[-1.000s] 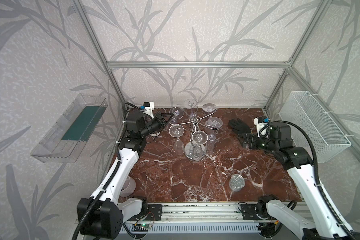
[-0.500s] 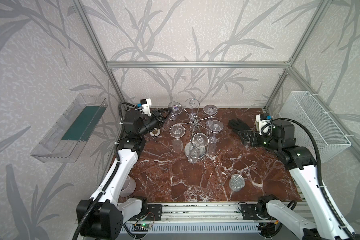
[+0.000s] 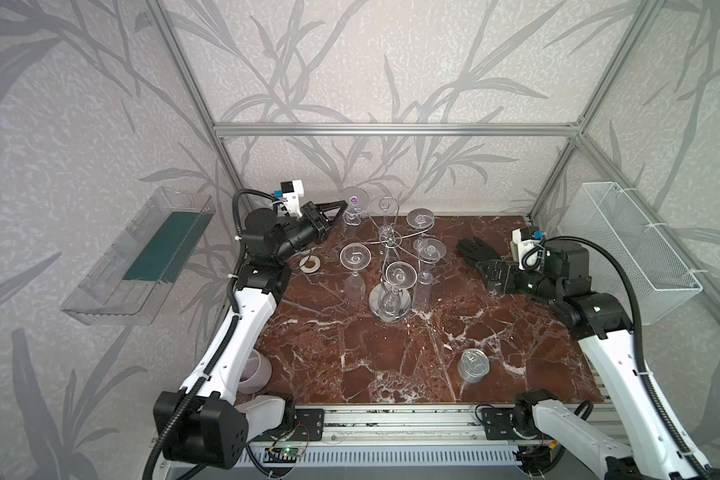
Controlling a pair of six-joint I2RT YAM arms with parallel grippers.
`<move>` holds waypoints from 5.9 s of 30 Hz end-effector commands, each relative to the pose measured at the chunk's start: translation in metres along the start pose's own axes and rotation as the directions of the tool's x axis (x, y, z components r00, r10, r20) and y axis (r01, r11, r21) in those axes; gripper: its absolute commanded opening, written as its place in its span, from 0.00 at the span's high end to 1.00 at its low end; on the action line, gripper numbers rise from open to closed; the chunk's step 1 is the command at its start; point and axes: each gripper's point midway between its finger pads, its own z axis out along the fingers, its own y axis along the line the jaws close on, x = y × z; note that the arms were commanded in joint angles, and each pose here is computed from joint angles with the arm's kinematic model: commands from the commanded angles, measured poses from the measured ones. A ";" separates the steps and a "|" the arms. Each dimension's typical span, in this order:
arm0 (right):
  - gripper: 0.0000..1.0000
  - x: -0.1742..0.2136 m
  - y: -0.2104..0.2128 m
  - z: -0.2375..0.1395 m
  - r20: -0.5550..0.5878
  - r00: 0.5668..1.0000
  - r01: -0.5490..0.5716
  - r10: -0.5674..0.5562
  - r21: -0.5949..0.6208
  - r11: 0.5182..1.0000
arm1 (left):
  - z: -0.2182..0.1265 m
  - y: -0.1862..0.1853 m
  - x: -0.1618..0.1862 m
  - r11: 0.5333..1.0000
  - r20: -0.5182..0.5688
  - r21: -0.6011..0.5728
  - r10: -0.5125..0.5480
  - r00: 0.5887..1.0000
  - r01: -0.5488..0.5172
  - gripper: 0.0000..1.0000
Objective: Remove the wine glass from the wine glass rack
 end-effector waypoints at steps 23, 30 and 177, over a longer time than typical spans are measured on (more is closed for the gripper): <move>0.01 -0.006 0.007 0.001 0.024 0.999 -0.020 0.021 -0.034 0.999 | 0.023 -0.023 0.030 0.993 -0.145 0.114 0.014 0.989 0.003 1.00; 0.01 -0.004 0.006 0.004 0.010 1.000 -0.012 0.012 -0.033 0.999 | 0.015 -0.014 0.039 0.996 -0.134 0.084 -0.009 0.991 0.021 1.00; 1.00 -0.108 0.246 -0.061 0.590 0.694 0.704 -0.413 -0.434 0.563 | -0.023 -0.170 0.156 -0.307 0.055 -0.202 0.945 -0.324 -0.930 0.19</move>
